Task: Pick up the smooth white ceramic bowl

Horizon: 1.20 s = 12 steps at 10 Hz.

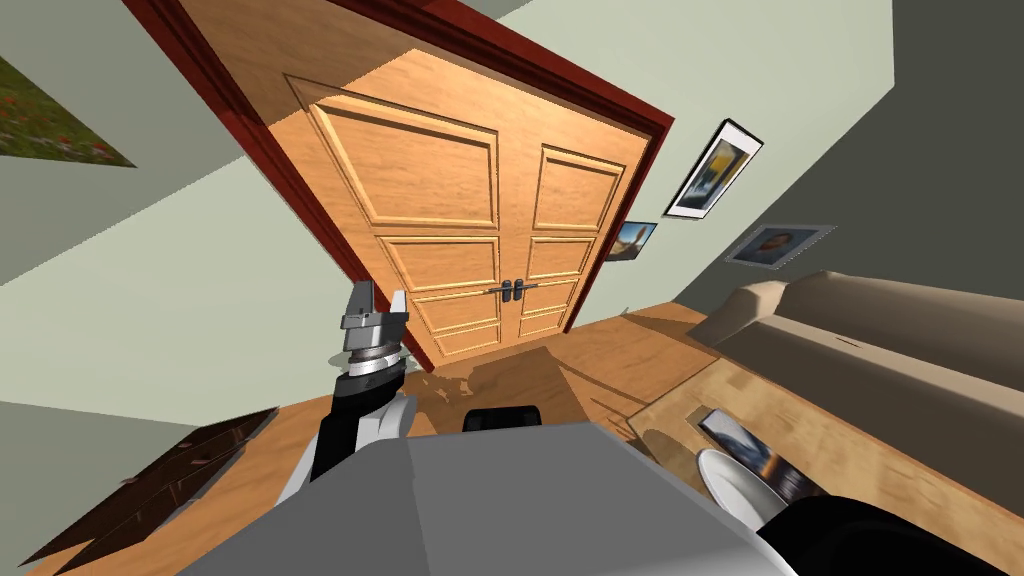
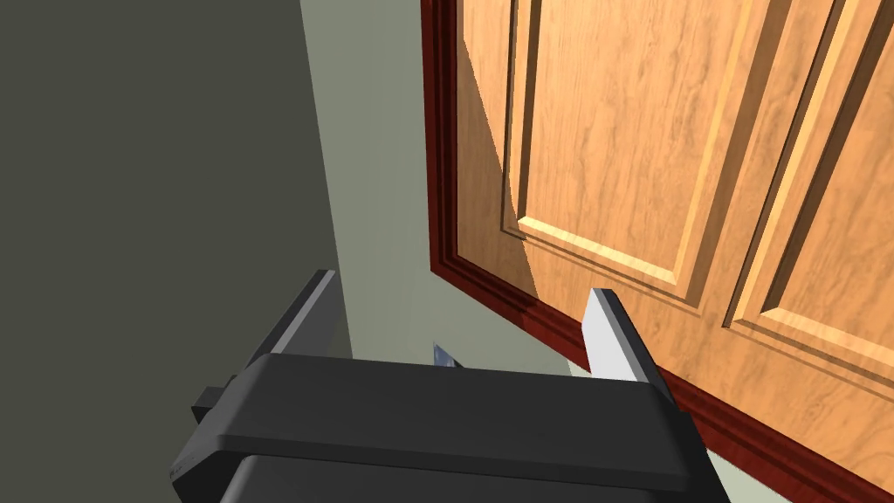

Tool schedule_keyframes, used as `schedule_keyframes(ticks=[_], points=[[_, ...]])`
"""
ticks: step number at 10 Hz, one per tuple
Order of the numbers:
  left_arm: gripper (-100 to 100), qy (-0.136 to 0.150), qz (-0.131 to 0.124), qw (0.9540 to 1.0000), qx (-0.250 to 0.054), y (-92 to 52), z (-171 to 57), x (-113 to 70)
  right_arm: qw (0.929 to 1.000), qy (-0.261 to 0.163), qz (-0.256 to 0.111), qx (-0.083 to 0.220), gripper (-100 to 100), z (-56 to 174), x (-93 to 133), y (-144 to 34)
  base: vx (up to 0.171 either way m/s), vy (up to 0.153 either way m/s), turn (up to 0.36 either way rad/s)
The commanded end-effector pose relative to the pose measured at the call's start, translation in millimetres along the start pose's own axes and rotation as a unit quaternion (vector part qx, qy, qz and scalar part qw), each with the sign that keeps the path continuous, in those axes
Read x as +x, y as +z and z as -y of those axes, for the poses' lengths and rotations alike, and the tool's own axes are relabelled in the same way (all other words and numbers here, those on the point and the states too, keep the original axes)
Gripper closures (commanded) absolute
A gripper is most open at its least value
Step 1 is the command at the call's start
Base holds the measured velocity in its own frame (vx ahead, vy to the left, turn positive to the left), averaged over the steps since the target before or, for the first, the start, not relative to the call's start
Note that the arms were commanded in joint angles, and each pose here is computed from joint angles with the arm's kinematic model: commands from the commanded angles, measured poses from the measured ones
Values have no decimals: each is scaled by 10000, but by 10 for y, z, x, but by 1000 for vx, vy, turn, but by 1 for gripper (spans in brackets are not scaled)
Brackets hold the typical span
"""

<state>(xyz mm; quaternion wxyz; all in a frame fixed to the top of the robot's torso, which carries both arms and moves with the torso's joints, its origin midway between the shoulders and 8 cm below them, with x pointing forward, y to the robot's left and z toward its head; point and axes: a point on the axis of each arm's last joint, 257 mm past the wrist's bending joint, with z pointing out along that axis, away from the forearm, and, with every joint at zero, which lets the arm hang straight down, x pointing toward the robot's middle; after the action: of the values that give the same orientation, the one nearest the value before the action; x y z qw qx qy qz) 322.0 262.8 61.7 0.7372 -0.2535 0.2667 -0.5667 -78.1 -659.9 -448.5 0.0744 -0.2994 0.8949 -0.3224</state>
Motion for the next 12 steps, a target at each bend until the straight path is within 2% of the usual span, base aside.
schedule_keyframes(ticks=[1,2,3,4,5,6,7,8,9,11,12], points=[[0,0,0,10000,0,0,0,0,9999,-115,38,-124,-100,-118,-25,8,-18,-44,98],[0,0,0,10000,0,0,0,0,9999,-68,23,-70,-100,-64,-22,10,-7,-24,21],[0,0,0,10000,0,0,0,0,9999,-77,26,-82,0,-73,-24,11,0,0,0],[0,0,0,10000,0,0,0,0,9997,-135,-109,-158,-100,-48,18,125,-96,27,170],[0,-1,0,10000,1,0,0,0,9998,-67,-172,-96,-100,16,42,165,-134,42,106],[0,-1,0,10000,0,0,0,0,9993,-135,-237,-238,-100,-23,38,236,-188,36,158],[0,-1,0,10000,1,1,0,1,9994,-81,-302,-121,-100,104,50,311,-144,43,73],[0,-1,0,10000,0,0,0,0,9993,-17,-352,-113,-100,110,90,308,-50,27,-16],[0,0,0,10000,0,0,0,0,9989,-93,-414,-209,-100,128,89,400,-109,44,172],[0,-1,0,10000,0,0,0,0,9986,42,-500,-133,-100,209,116,441,-79,24,37],[0,0,0,10000,0,0,0,0,9982,-36,-543,-252,-100,208,94,518,-115,39,178]])
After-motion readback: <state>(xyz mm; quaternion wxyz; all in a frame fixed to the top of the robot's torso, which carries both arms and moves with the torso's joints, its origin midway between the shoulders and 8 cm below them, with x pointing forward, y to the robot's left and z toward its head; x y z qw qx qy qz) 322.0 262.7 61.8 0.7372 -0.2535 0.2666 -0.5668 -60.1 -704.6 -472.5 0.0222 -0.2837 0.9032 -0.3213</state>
